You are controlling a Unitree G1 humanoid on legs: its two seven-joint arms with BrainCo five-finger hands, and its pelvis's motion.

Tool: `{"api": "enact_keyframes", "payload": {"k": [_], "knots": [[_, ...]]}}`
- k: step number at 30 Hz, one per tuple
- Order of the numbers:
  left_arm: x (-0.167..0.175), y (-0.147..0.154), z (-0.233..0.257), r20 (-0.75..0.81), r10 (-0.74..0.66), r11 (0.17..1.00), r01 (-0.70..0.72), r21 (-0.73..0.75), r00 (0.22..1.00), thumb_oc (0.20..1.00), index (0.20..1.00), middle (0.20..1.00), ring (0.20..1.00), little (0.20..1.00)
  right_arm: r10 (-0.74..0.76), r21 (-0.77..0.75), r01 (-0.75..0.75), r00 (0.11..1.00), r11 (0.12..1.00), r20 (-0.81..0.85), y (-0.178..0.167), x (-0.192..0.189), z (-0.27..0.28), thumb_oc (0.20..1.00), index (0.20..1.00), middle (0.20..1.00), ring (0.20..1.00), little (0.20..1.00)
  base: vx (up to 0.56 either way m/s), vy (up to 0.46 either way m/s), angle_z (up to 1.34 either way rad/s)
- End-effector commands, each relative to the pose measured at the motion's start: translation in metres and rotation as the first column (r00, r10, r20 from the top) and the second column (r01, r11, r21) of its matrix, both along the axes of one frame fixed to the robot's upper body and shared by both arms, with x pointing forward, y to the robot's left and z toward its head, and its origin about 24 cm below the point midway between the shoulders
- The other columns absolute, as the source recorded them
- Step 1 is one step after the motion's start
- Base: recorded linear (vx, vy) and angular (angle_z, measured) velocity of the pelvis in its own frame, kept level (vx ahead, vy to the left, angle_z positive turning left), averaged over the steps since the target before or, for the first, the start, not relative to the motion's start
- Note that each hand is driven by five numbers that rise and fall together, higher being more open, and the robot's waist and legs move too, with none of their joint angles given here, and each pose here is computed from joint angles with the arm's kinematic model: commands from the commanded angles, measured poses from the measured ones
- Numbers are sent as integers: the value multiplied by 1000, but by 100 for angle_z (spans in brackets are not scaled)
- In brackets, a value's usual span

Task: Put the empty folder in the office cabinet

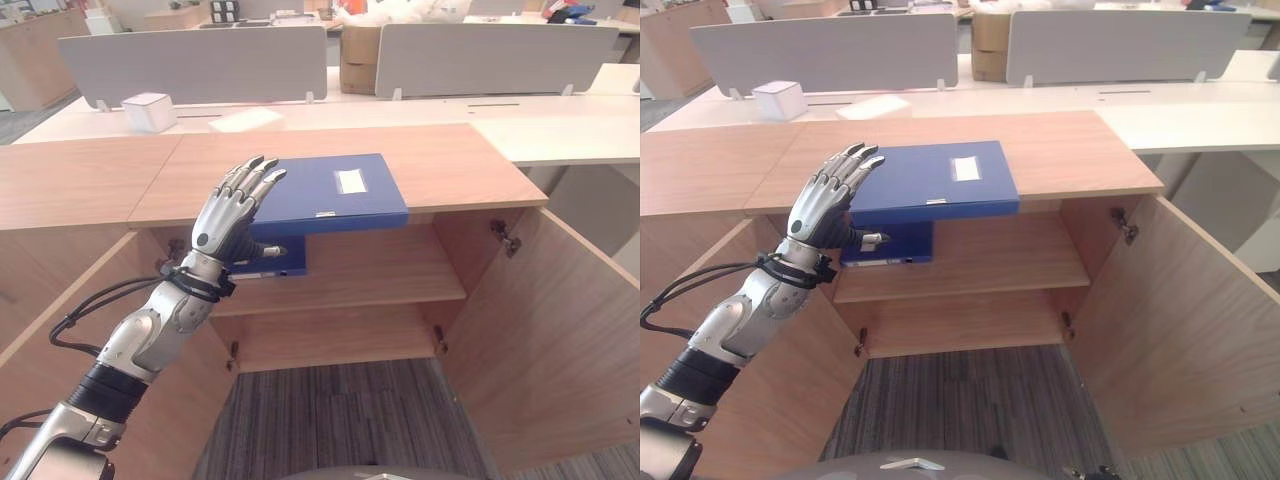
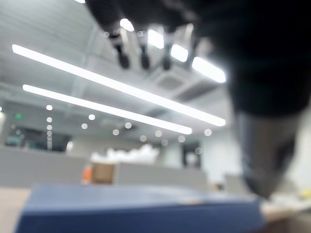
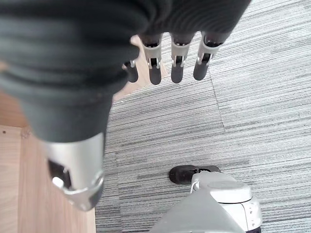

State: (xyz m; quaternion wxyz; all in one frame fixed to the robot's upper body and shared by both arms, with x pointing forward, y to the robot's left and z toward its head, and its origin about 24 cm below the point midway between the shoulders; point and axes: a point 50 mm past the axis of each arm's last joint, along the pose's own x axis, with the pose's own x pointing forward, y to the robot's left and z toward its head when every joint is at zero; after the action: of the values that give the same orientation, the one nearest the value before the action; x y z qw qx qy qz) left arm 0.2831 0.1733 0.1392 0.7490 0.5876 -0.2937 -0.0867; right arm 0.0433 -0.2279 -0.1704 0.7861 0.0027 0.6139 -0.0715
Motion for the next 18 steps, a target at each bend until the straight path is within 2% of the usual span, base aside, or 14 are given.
{"api": "enact_keyframes", "payload": {"k": [1,18], "knots": [[21,-7,36,147,-14,999,7,51,989,1000,1000,1000,1000,1000,51,-37,-49,998,998,29,-3,20,3,1000,1000,1000,1000,1000,0,0,0],[39,-32,21,82,-50,992,40,117,995,1000,1000,1000,1000,1000,27,-61,-25,999,998,32,-8,20,3,1000,1000,1000,1000,1000,2,-1,-3]]}}
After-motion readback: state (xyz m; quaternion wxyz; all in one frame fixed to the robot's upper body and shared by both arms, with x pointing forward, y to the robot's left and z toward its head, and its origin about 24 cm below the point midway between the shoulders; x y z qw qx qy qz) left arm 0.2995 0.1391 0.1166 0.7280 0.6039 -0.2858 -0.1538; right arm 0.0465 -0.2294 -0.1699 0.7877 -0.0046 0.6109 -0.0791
